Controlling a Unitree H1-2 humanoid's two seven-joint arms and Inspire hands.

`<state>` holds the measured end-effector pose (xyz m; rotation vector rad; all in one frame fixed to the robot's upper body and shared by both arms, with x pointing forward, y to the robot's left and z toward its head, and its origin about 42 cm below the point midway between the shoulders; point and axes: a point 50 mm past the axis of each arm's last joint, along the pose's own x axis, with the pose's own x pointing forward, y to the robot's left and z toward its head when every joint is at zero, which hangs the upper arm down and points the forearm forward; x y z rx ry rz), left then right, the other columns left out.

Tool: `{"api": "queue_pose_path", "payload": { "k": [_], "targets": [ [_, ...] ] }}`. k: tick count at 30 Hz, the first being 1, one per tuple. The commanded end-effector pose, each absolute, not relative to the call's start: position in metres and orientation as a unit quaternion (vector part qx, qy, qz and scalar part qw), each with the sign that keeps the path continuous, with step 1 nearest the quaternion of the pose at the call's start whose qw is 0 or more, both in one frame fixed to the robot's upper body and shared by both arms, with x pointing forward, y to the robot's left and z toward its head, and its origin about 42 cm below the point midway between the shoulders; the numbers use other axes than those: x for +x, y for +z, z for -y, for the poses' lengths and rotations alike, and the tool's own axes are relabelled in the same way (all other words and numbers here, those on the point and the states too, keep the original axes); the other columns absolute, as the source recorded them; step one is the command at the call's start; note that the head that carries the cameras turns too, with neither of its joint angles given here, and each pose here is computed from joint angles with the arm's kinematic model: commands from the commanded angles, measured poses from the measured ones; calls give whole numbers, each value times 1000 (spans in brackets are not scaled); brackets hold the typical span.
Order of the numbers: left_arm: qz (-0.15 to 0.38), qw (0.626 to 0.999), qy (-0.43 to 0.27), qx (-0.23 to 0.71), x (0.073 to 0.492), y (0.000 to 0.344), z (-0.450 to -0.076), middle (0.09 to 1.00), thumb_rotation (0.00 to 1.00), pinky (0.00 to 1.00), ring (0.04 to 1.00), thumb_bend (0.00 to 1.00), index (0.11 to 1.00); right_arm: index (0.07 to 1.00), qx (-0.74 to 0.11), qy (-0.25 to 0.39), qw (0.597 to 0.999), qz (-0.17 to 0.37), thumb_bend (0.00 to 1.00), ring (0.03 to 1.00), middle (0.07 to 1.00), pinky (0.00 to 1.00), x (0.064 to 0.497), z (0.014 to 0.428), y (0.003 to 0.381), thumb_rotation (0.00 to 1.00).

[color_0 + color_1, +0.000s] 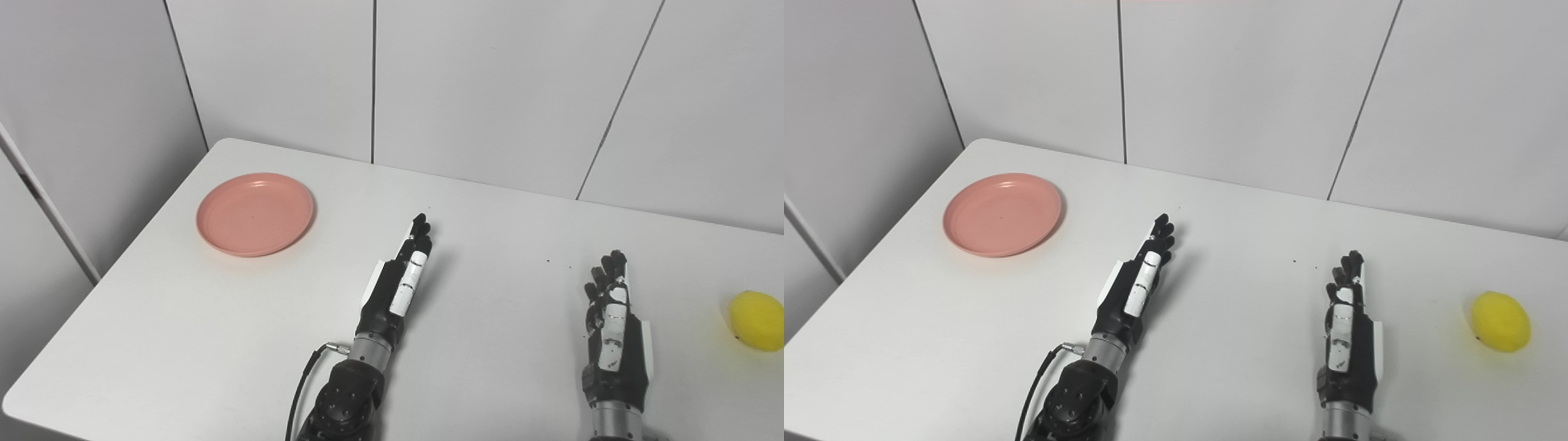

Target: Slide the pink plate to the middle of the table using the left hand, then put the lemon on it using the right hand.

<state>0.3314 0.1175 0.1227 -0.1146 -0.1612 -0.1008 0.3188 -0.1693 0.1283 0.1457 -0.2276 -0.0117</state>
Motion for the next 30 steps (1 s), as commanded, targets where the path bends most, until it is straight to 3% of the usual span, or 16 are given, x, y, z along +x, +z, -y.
{"api": "queue_pose_path", "payload": {
  "k": [1,4,8,15,30],
  "targets": [
    [86,994,-33,-61,330,115,-118,968,1000,1000,961,619,948,996,67,-7,989,133,684,996,1000,1000,320,173,129,996],
    [107,990,-29,-83,338,123,-123,943,1000,947,932,639,927,998,67,-7,989,133,684,999,1000,1000,321,173,129,1000],
    [129,985,-34,-110,347,138,-130,942,1000,947,936,621,929,993,68,-8,989,134,687,1000,1000,1000,323,174,129,989],
    [167,977,1,-130,364,155,-149,862,1000,857,857,616,845,988,69,-8,988,136,663,997,998,1000,326,174,128,993],
    [233,966,91,-60,389,200,-204,739,1000,739,734,630,722,995,65,-2,988,139,671,1000,1000,1000,324,177,126,986]
  ]
}}
